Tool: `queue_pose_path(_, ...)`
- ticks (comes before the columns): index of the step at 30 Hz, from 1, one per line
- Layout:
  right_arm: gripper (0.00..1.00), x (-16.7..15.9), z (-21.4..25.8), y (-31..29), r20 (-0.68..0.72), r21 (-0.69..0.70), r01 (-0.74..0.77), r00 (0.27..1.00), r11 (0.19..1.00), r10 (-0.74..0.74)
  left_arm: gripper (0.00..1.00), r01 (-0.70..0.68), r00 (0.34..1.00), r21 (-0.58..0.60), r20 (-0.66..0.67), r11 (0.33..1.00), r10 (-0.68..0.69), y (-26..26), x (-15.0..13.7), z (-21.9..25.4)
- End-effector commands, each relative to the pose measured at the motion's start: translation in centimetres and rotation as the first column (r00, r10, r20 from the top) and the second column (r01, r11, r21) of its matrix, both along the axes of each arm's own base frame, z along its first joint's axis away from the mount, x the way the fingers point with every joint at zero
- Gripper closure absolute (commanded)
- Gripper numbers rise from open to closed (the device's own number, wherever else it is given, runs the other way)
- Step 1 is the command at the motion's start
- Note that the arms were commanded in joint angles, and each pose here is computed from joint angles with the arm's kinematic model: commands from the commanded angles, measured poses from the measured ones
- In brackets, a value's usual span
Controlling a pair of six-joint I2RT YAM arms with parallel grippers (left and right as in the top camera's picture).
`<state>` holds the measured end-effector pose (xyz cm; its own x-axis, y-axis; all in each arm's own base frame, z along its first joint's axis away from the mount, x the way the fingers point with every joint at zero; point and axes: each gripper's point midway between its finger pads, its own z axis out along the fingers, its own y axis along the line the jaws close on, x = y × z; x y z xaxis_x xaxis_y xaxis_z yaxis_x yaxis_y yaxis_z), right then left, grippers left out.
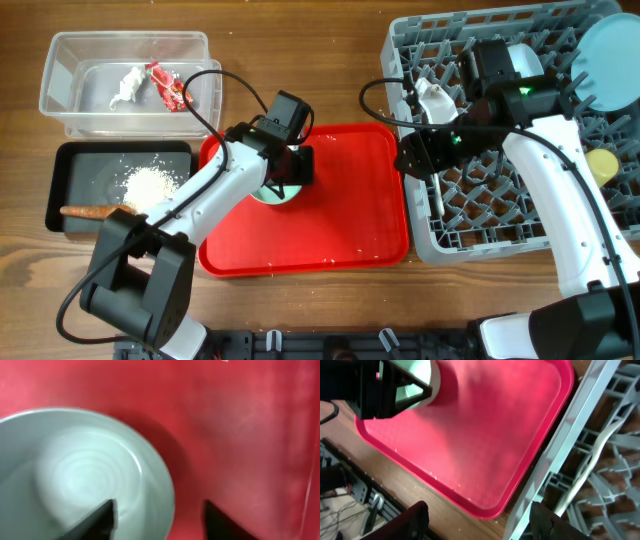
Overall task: Sort waste into correct bins and load items into the dishwasher rack
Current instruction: 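Carry the empty green bowl with the left gripper onto the red tray, then grasp the green bowl rim on the red tray with the right gripper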
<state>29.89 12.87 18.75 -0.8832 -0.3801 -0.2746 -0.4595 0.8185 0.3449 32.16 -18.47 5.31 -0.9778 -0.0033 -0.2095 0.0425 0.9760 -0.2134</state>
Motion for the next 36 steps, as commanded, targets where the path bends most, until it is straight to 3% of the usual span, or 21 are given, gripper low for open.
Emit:
queue_pose_path(1,0.32,1.6,0.5,0.3,0.050,0.018,0.054,0.997,0.998,-0.055,0.32,-0.036,0.997,-0.017,0.073,0.999,0.037,1.1,1.8,4.4)
queue_pose_path(4,0.30,3.0,1.1,0.8,0.079,0.050,0.115,0.990,0.992,-0.119,0.28,-0.159,0.976,-0.010,0.152,0.987,0.159,6.0,2.3,10.1)
queue_pose_path(7,0.30,3.5,1.5,3.1,0.120,0.068,0.101,0.987,0.993,-0.108,0.21,-0.322,0.928,-0.013,0.193,0.947,0.318,12.4,1.0,13.6)
queue_pose_path(13,0.23,3.8,0.5,11.0,0.228,0.012,0.073,0.971,0.997,-0.074,0.08,-0.672,0.721,-0.022,0.207,0.740,0.661,25.0,-3.6,16.7)
queue_pose_path(15,0.23,3.7,-1.5,13.4,0.216,-0.013,0.072,0.974,0.997,-0.067,0.07,-0.737,0.661,-0.025,0.189,0.676,0.727,27.1,-4.6,16.5)
queue_pose_path(16,0.24,3.6,-4.6,15.2,0.164,-0.046,0.101,0.982,0.994,-0.092,0.06,-0.771,0.621,-0.040,0.175,0.636,0.764,28.4,-5.1,16.5)
queue_pose_path(21,0.27,3.4,-11.8,16.8,0.006,-0.105,0.169,0.985,0.980,-0.170,0.05,-0.790,0.597,-0.045,0.172,0.612,0.784,28.9,-5.3,16.5)
queue_pose_path(26,0.52,3.0,-16.7,18.2,-0.102,-0.100,0.163,0.980,0.982,-0.173,0.05,-0.790,0.597,-0.045,0.172,0.612,0.784,28.9,-5.3,16.5)
queue_pose_path(28,0.72,3.4,-16.9,18.4,-0.090,-0.092,0.165,0.981,0.982,-0.173,0.05,-0.790,0.597,-0.045,0.172,0.612,0.784,28.9,-5.3,16.5)
queue_pose_path(31,0.96,3.7,-16.7,18.4,-0.081,-0.084,0.162,0.982,0.983,-0.169,0.05,-0.790,0.597,-0.045,0.172,0.612,0.784,28.9,-5.3,16.5)
queue_pose_path(34,0.96,5.6,-13.9,16.3,-0.015,-0.102,0.190,0.981,0.976,-0.192,0.05,-0.790,0.597,-0.045,0.172,0.612,0.784,28.9,-5.3,16.5)
queue_pose_path(36,0.96,7.7,-9.2,13.2,0.098,-0.110,0.230,0.971,0.967,-0.220,0.05,-0.790,0.597,-0.045,0.172,0.612,0.784,28.9,-5.3,16.5)
